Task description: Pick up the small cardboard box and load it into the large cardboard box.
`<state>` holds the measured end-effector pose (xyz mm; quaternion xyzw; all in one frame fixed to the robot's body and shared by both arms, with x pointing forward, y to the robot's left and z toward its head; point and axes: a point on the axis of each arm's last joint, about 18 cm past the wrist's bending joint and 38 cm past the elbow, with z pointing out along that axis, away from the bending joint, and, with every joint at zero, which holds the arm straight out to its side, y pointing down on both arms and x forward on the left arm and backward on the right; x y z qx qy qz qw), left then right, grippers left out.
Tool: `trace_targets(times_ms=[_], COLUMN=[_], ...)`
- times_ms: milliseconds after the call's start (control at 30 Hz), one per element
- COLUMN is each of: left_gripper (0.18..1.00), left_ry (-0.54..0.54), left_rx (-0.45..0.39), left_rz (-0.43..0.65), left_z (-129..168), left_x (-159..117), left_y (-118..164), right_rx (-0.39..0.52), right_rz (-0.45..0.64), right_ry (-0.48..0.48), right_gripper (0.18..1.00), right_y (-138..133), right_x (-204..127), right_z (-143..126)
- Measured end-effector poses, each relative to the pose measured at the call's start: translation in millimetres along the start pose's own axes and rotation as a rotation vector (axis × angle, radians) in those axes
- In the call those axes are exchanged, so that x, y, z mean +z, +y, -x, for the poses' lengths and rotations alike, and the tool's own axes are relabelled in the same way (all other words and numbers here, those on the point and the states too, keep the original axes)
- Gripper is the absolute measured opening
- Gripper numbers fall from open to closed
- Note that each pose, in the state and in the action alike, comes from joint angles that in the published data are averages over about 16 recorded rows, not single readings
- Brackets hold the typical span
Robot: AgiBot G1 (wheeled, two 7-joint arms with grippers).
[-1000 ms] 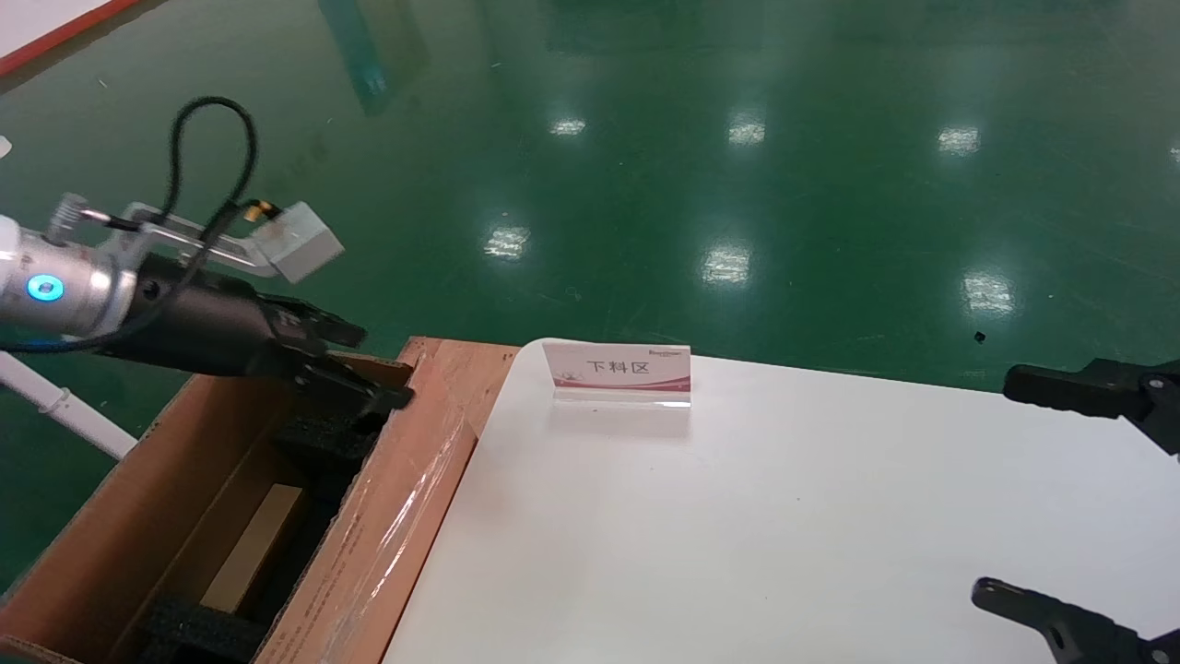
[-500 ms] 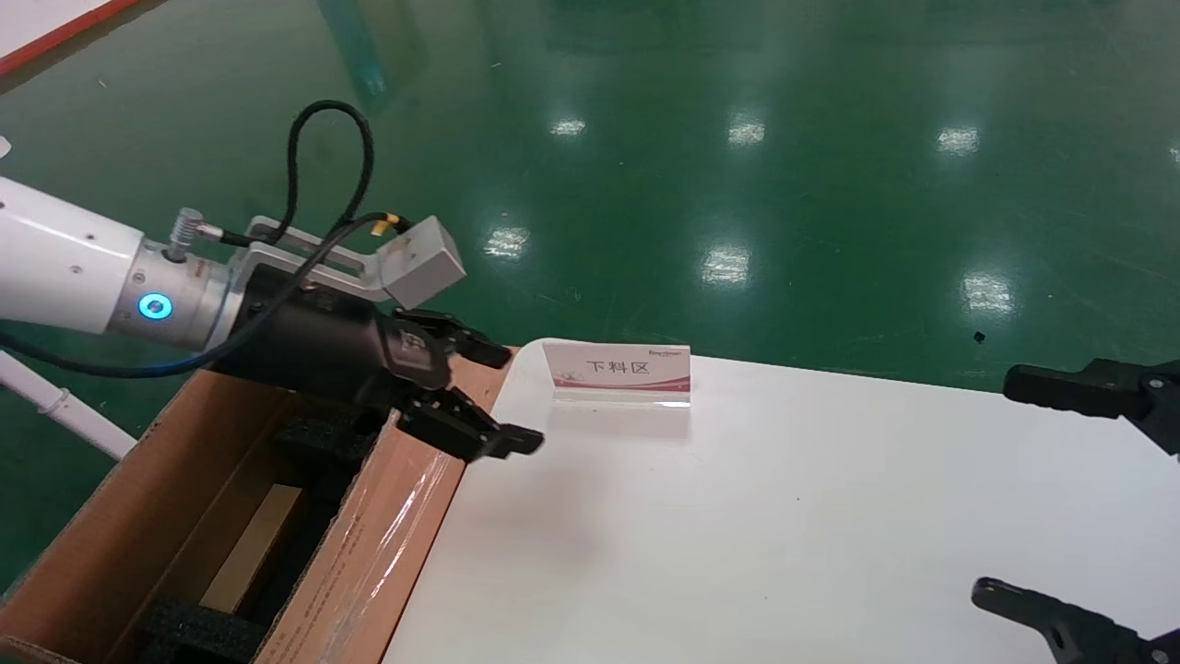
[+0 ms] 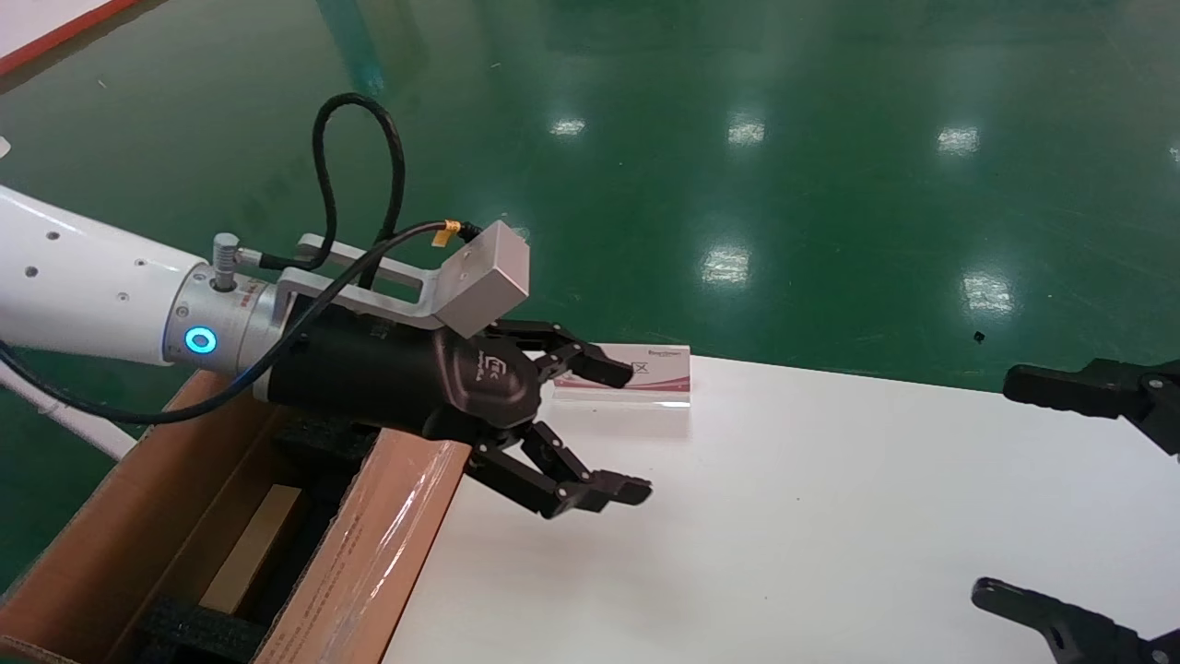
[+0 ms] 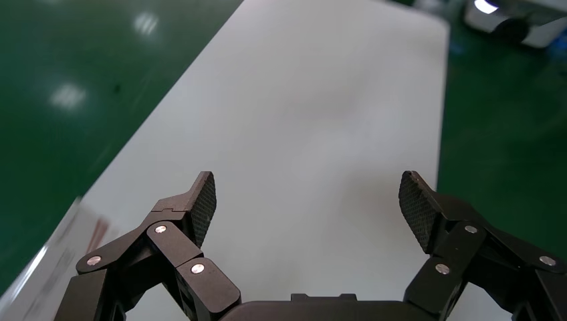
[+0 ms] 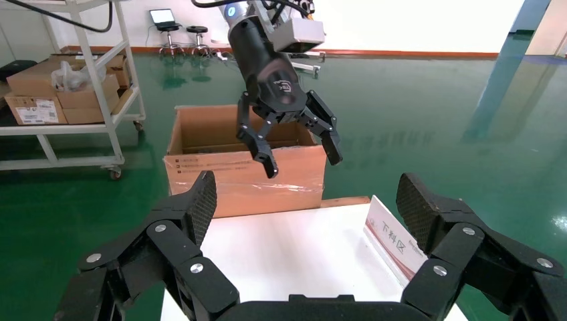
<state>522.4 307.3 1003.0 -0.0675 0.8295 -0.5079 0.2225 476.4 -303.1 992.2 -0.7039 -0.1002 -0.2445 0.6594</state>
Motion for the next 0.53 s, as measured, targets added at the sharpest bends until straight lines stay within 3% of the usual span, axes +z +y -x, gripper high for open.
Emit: trace_targets(times_ms=[300,533], left_gripper=[1.001,1.001], left_ry=[0.082,0.100], left_rx=[0.088,0.120], left_rz=[-0.171,-0.241], left_z=[-19,-26], left_x=[6,5], left_y=[-7,-7], right_rx=[0.000,0.000], right_rz=[0.000,0.000], right_ry=[0.000,0.000], right_gripper=[1.000,1.000], right_y=[0,0], right_x=[0,0], right_z=[0,0])
